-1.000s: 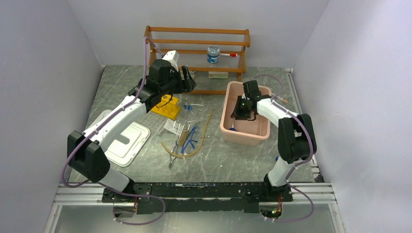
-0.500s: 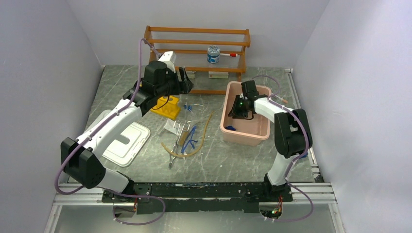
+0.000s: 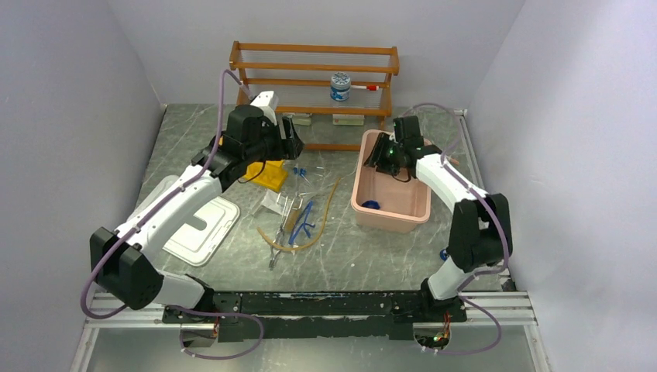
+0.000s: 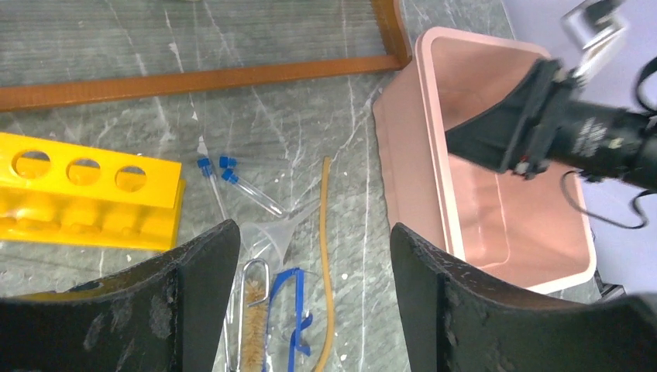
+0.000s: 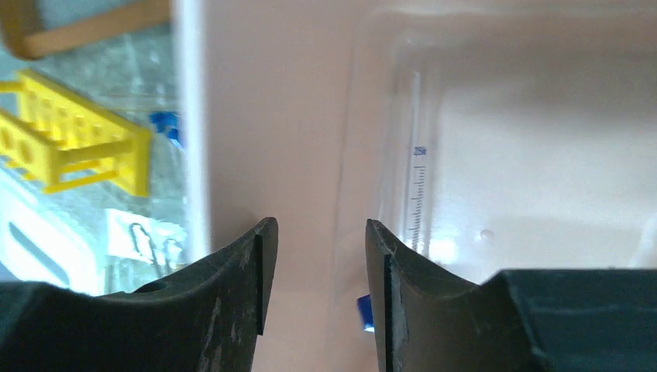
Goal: Organize the chemistry lab equipment
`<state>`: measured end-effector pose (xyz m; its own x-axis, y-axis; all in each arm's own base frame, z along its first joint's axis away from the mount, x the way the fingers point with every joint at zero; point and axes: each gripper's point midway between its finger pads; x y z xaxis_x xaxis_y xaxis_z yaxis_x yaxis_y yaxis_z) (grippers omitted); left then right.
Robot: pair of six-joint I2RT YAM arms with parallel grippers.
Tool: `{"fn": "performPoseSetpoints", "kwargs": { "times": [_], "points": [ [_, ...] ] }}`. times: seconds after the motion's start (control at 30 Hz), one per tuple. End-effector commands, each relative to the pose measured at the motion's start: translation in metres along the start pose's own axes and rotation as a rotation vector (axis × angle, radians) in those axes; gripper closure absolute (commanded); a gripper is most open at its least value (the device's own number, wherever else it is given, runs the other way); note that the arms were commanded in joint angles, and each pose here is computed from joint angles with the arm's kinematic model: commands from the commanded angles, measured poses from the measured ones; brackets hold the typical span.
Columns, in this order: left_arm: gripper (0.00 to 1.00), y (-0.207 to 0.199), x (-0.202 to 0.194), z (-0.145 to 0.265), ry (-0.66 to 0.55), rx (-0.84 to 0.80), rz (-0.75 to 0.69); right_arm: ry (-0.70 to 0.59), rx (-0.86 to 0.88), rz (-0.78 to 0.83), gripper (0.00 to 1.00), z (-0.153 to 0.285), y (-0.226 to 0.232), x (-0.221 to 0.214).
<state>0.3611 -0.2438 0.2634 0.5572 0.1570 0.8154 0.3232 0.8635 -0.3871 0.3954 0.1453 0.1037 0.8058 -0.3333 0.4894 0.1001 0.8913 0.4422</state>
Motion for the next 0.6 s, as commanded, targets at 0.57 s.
{"fn": "performPoseSetpoints", "kwargs": {
  "times": [0.57],
  "points": [
    [0.53, 0.067, -0.157, 0.034, 0.346, 0.159, 0.093, -0.201, 0.224, 0.193, 0.60, 0.097, 0.156, -0.032]
  ]
}}
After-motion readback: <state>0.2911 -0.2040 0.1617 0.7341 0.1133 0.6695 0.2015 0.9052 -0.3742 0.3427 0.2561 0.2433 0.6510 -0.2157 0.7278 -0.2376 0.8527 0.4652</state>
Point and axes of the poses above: each gripper's point midway between its finger pads, its own z axis back along the fingers, its own y axis along the line the jaws close on, x = y × z, and after that the axes turned 1 degree about -z, right-handed
